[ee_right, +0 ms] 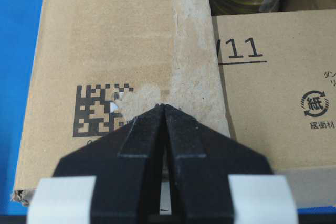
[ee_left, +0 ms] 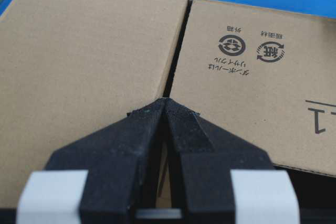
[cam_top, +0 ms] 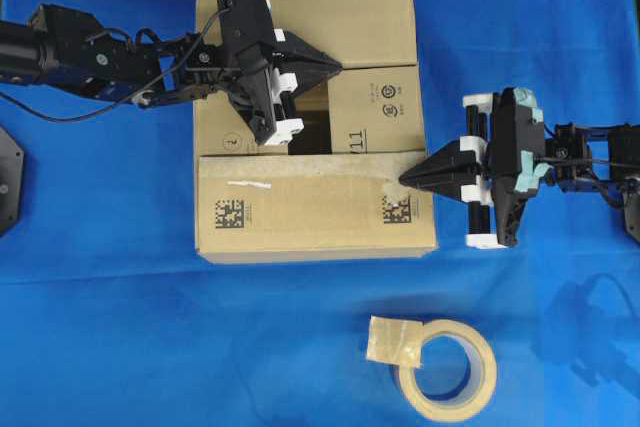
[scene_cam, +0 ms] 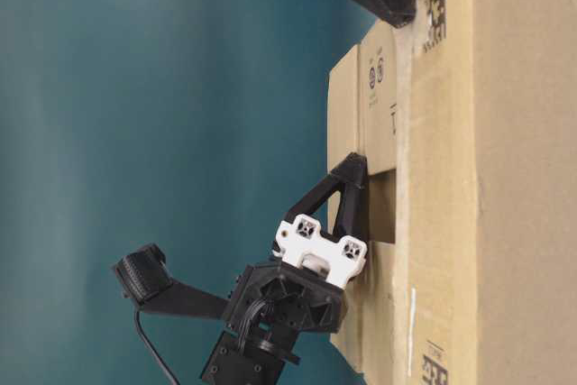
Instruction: Close the cardboard box.
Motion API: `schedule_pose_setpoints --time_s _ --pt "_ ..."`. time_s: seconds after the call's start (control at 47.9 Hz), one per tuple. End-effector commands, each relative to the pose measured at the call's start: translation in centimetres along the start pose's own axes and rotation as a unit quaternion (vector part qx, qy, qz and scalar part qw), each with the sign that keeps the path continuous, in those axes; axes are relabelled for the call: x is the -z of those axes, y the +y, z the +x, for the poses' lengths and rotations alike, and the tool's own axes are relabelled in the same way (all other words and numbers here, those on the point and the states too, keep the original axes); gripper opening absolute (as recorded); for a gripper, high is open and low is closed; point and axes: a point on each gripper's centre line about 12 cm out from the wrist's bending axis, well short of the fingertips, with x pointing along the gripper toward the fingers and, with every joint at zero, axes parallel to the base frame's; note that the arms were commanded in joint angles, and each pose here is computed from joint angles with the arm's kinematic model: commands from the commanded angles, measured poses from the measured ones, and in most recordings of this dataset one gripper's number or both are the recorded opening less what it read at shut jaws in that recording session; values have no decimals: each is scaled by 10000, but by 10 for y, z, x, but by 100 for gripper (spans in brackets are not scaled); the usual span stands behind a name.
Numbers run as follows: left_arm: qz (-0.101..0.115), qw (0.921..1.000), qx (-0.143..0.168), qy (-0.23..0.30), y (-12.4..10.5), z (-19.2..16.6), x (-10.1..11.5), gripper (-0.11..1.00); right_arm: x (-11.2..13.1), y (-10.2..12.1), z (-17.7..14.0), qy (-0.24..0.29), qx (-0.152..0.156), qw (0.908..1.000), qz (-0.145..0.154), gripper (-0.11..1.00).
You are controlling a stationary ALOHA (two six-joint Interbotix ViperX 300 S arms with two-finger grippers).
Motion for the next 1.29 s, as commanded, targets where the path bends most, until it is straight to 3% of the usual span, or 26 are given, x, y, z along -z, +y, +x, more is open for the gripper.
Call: schedule_pose_setpoints --time_s 0.0,0.334,0.543,0.731,0.898,1.106,1.273 --pt "9 9997 87 -236 -8 -6 -17 0 -9 1 0 -152 -12 9999 9 0" --pt "72 9977 154 -657 -13 -33 -70 0 -10 1 1 -160 -11 9999 17 0" --pt "179 9970 -1 -751 1 -46 -97 0 -10 1 1 -175 -13 9998 1 0" --pt "323 9969 -415 -585 36 -52 -113 0 -11 1 1 -198 -13 9998 1 0" --pt "298 9955 -865 -233 80 -51 -121 0 -12 1 1 -237 -11 9997 9 0" --pt "254 9912 -1236 408 126 -42 -117 0 -13 1 1 -268 -6 9996 -26 0" --pt "216 9867 -1256 1005 143 -26 -104 0 -14 -1 1 -318 15 9995 -31 0"
